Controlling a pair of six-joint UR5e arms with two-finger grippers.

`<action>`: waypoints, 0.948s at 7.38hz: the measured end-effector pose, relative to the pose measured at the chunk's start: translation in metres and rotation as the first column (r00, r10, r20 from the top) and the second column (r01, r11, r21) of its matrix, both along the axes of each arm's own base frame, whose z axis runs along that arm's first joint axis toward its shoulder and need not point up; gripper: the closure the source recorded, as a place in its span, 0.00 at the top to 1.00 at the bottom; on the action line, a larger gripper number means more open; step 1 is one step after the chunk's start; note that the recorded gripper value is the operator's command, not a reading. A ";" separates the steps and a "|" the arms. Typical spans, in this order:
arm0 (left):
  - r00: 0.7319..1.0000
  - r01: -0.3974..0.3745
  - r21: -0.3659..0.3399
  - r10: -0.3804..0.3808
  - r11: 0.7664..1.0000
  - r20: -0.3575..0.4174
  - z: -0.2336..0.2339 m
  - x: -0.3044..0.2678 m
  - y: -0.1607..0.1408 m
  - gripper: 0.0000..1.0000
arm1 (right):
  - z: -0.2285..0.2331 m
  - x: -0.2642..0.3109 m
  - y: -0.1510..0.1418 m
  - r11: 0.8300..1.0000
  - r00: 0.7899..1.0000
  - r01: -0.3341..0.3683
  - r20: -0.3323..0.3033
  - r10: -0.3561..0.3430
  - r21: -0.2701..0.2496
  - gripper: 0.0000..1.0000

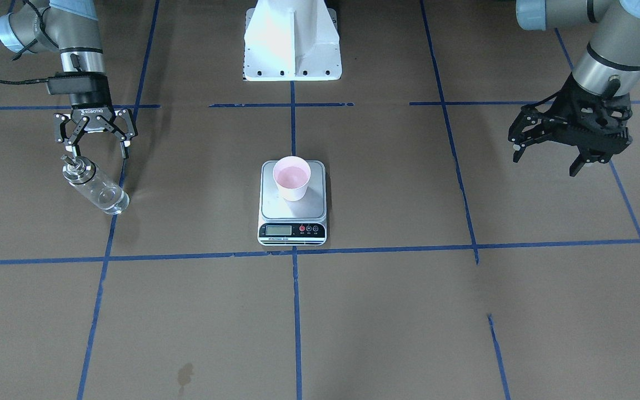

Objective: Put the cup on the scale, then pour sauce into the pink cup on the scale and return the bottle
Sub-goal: 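Close the right gripper around the glass sauce bottle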

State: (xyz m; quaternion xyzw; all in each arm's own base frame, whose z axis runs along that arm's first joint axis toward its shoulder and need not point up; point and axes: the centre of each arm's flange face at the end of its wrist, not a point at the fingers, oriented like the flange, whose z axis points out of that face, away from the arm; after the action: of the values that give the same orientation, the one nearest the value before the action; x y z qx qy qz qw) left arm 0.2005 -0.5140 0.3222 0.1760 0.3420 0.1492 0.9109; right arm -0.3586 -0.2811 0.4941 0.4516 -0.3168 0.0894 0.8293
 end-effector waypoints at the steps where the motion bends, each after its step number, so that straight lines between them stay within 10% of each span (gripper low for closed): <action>1: 1.000 0.000 0.000 0.000 1.000 0.000 0.000 0.000 0.000 1.00 | 0.002 0.001 -0.001 1.000 1.000 -0.003 -0.003 0.003 -0.001 1.00; 7: 1.000 -0.001 -0.004 0.001 1.000 0.004 0.003 0.002 -0.002 1.00 | 0.000 -0.015 -0.025 0.999 0.999 -0.036 -0.009 0.037 0.012 1.00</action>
State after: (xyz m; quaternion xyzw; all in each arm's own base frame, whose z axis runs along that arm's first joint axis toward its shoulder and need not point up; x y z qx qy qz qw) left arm 0.2021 -0.5156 0.3249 0.1735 0.3407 0.1494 0.9119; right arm -0.3736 -0.3057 0.4938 0.4627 -0.3050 0.1005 0.8263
